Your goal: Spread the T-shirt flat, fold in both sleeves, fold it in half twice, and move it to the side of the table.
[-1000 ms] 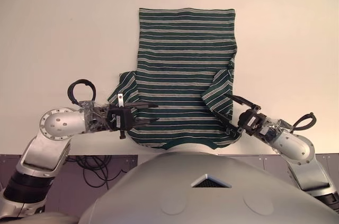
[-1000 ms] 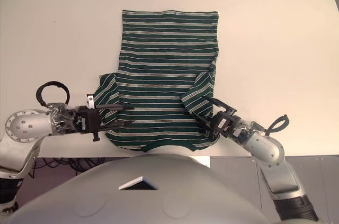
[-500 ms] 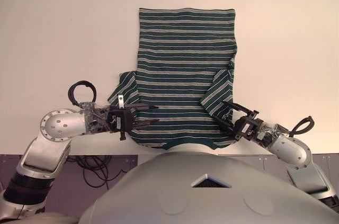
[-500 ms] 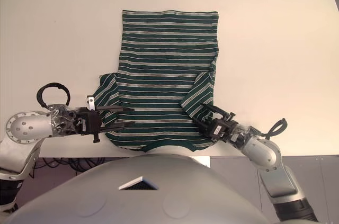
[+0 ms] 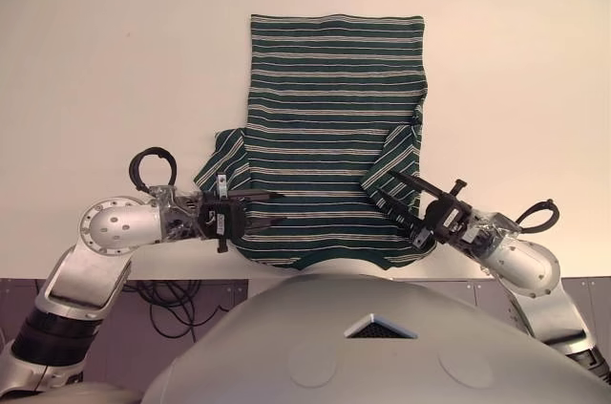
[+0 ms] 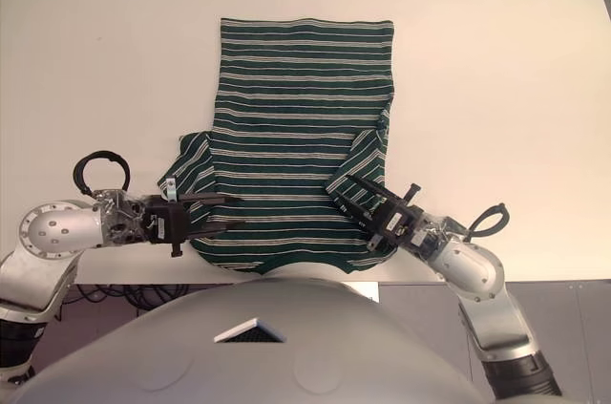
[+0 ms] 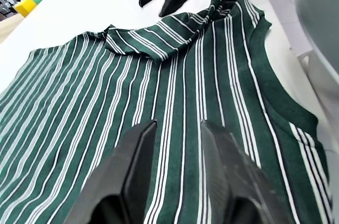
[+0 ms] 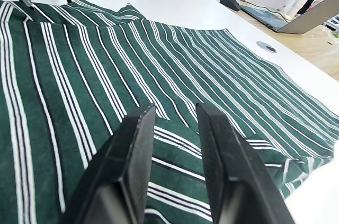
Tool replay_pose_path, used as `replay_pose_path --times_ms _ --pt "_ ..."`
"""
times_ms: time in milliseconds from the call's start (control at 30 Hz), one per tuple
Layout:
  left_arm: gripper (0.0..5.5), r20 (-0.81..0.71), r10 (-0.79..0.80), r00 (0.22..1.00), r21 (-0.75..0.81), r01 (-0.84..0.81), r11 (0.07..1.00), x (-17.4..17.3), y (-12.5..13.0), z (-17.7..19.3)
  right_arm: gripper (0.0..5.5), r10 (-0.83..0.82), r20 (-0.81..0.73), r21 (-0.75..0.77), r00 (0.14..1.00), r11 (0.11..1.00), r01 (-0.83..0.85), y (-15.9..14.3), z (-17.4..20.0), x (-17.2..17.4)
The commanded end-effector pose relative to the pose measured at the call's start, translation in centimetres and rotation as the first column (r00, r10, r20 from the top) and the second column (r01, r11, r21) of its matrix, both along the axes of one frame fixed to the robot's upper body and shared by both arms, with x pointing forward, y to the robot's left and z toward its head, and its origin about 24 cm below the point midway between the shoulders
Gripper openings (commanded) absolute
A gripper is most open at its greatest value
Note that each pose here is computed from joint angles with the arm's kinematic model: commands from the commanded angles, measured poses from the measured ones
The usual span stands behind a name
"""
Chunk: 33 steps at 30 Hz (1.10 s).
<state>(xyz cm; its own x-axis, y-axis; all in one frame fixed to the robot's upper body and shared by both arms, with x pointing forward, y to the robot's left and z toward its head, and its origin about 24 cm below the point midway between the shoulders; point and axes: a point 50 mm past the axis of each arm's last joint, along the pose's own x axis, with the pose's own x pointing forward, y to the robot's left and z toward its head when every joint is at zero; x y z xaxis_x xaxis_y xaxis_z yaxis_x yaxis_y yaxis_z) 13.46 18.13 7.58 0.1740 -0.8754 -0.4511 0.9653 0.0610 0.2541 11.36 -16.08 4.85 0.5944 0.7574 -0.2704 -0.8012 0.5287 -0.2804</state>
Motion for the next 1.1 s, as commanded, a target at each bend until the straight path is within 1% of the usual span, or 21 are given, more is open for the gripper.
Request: replay_pose_path --times_ms 33,67,100,400,667,733,933,1067,1100 --pt "1.48 0.019 -0.006 1.0 0.007 0.006 1.0 0.2 -0.1 -0.1 1.57 0.002 -0.007 -0.02 1.0 1.0 -0.002 0.6 -0.7 0.5" --pt "1.48 0.02 -0.007 1.0 0.007 0.007 1.0 0.2 -0.1 -0.1 1.64 0.002 -0.01 -0.033 1.0 0.999 -0.003 0.7 -0.9 0.5" --pt "1.48 0.021 -0.008 1.0 0.006 0.007 1.0 0.2 -0.1 -0.1 1.86 0.0 -0.016 -0.043 1.0 0.999 -0.001 0.7 -1.1 0.5" --pt "1.48 0.023 -0.013 1.0 -0.004 0.013 1.0 0.2 -0.4 0.0 1.86 -0.031 -0.061 -0.12 0.998 0.992 0.023 0.6 -2.9 0.9" --pt "1.48 0.027 -0.012 1.0 -0.011 0.012 1.0 0.2 -0.6 0.0 1.86 -0.033 -0.087 -0.157 0.996 0.987 0.019 0.3 -3.4 0.8" --pt "1.48 0.028 -0.012 1.0 -0.013 0.012 1.0 0.2 -0.6 0.0 1.63 -0.035 -0.092 -0.16 0.995 0.987 0.02 0.2 -3.5 0.7" --pt "1.48 0.03 -0.011 0.999 -0.015 0.012 1.0 0.2 -0.7 0.0 0.51 -0.052 -0.105 -0.153 0.993 0.988 0.036 0.0 -3.5 0.7" --pt "1.48 0.03 -0.012 0.999 -0.016 0.013 1.0 0.2 -0.7 0.0 0.01 -0.064 -0.119 -0.145 0.991 0.988 0.046 -0.1 -3.6 0.7" --pt "1.48 0.03 -0.013 0.999 -0.016 0.013 1.0 0.2 -0.7 0.0 0.01 -0.066 -0.12 -0.142 0.991 0.989 0.049 -0.1 -3.6 0.7"
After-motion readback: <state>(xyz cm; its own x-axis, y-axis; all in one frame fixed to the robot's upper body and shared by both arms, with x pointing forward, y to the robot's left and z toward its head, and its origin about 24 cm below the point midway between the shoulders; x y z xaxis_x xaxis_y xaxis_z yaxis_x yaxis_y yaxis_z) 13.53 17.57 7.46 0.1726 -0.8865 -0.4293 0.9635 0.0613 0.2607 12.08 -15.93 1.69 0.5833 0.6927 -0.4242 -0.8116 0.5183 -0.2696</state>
